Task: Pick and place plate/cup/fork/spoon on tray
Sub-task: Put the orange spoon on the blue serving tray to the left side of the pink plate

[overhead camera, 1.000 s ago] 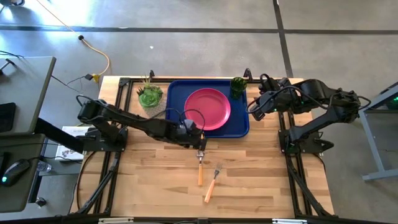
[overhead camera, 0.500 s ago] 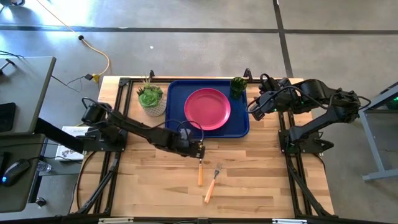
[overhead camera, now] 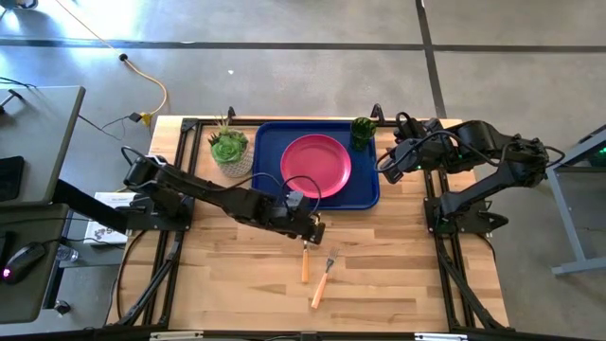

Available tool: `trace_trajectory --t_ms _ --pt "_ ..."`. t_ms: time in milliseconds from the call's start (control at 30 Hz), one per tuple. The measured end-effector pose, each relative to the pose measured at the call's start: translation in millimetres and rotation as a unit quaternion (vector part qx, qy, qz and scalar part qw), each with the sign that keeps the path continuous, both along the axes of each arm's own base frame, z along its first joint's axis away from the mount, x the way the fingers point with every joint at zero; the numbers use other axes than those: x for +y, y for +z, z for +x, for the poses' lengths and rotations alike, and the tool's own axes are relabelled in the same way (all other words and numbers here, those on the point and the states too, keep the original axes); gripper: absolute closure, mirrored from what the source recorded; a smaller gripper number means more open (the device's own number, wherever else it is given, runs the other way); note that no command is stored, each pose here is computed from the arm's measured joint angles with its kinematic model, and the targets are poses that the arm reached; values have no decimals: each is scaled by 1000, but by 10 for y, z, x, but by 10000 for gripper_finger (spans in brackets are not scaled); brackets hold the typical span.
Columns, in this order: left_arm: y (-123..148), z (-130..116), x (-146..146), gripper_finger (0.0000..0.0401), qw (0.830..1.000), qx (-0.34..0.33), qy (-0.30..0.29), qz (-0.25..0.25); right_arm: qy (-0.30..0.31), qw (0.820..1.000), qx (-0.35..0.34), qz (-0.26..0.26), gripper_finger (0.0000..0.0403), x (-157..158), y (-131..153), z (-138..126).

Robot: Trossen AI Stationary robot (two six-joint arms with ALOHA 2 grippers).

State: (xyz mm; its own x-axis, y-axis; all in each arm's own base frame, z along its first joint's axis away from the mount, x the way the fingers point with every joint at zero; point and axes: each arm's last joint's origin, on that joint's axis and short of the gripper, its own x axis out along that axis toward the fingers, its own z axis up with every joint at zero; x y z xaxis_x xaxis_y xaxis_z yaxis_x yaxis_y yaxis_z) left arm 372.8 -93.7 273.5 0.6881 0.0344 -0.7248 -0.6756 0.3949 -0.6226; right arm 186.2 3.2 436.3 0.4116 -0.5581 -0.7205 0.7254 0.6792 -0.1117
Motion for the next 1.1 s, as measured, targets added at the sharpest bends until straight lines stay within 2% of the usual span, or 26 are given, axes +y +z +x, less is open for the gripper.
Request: trace_trajectory --t_ms 467,700,1100 --pt "384 46 -85 381 999 -45 -19 11 1 1000 1 3 265 1 -2 -1" --pt "627 74 -90 387 996 -83 -26 37 1 1000 3 2 265 2 -7 9" --pt "508 -40 -18 387 990 4 -30 135 -26 999 -17 21 265 5 -12 18"
